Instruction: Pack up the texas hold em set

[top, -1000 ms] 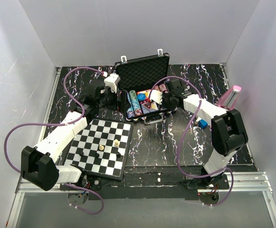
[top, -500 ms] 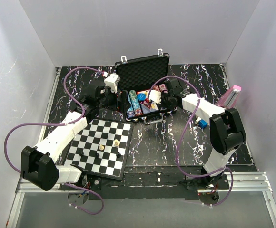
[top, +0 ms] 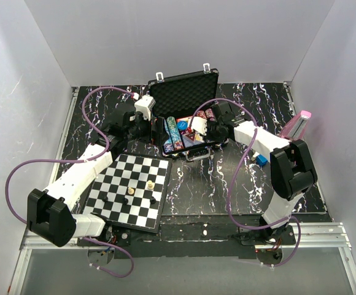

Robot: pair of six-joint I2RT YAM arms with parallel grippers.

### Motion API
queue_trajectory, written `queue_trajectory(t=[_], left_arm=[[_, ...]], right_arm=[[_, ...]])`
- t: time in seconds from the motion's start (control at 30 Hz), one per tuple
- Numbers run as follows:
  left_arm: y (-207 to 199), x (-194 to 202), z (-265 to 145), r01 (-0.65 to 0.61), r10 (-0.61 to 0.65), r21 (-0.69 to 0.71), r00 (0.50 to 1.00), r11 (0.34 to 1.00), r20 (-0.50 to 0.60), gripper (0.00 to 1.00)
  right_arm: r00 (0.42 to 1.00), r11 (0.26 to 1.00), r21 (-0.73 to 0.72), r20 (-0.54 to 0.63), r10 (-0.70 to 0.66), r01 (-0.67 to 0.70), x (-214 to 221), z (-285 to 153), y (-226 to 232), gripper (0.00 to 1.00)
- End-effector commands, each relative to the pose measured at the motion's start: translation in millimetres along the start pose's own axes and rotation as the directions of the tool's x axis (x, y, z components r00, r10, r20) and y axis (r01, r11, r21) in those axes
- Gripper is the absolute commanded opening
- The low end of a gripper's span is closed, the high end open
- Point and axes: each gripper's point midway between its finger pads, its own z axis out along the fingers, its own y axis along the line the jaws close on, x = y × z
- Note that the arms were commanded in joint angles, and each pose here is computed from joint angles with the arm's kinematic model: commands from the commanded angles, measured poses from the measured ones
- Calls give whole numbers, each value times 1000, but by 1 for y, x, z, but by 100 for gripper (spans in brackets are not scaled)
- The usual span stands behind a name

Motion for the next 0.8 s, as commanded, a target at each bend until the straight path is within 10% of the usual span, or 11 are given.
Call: queue_trajectory(t=[0.0, 0.77], left_arm=[[-4, -16, -11, -13, 12, 12, 999, 1000, 42, 98], [-5, -14, -9, -15, 14, 20, 999, 1000, 35, 98]], right_arm=[[1000, 998, -69, 22, -6, 8, -8, 2, 16, 1], [1000, 1000, -18, -19, -15, 15, 8, 18, -6, 1]])
